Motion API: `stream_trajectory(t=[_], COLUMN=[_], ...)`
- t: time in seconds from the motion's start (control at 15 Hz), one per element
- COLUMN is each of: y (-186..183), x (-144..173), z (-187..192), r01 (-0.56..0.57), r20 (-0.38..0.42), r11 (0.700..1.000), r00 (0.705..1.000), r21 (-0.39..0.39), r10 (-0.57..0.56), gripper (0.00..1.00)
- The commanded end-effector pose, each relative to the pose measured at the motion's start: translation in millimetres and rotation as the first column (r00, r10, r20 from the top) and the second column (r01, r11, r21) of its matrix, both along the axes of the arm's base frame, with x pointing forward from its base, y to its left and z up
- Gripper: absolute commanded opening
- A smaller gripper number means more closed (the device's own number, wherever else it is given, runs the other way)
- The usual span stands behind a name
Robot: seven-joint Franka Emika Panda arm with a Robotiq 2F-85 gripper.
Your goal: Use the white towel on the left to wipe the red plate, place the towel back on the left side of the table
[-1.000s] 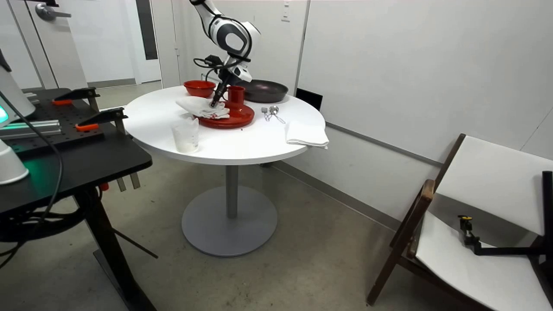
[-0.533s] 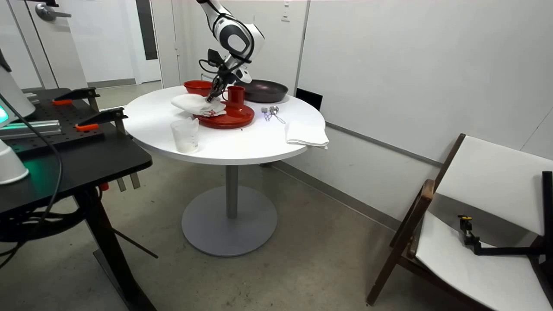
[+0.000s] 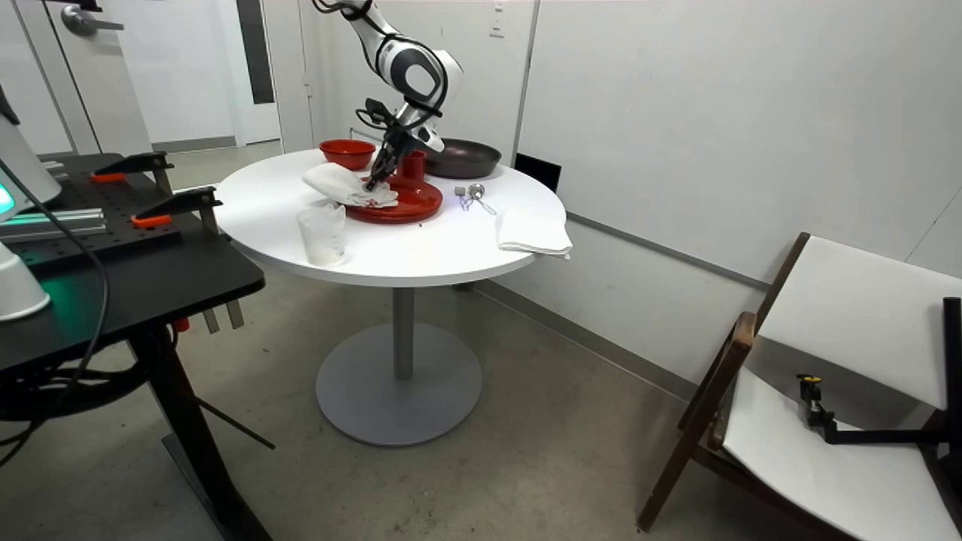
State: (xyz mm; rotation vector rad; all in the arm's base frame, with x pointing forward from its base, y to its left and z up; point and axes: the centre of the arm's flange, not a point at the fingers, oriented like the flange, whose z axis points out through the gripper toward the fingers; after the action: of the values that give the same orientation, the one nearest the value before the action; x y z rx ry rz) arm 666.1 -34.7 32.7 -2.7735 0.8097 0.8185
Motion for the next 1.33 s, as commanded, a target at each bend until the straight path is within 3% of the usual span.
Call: stream_trajectory(t=[0.0,0.27,0.6,1.0,1.13,1.27], y=[-7.8,-8.5,-4.0,11.4,19.6,29.6], x=[9.0,11.7,17.4,30.9,36.3,39.7], z=[-13.3,-12.2,-12.2,-7.8,-4.8,-2.4], r01=[-0.037,-0.052,-0.075,-0.024,0.03,0.088], r20=[-0.059,-0.04,0.024,0.205,0.297,0.39], r11=[0.984,0.938,0.848,0.749,0.741,0.77], r00=[0.998,0.998,0.994,0.955,0.927,0.895], r21=[-0.173,-0.342,-0.525,-0.663,-0.671,-0.632], r10=[0.027,0.041,0.103,0.212,0.23,0.217], gripper=[0.02,0.03,0.02,0.03,0.03,0.02])
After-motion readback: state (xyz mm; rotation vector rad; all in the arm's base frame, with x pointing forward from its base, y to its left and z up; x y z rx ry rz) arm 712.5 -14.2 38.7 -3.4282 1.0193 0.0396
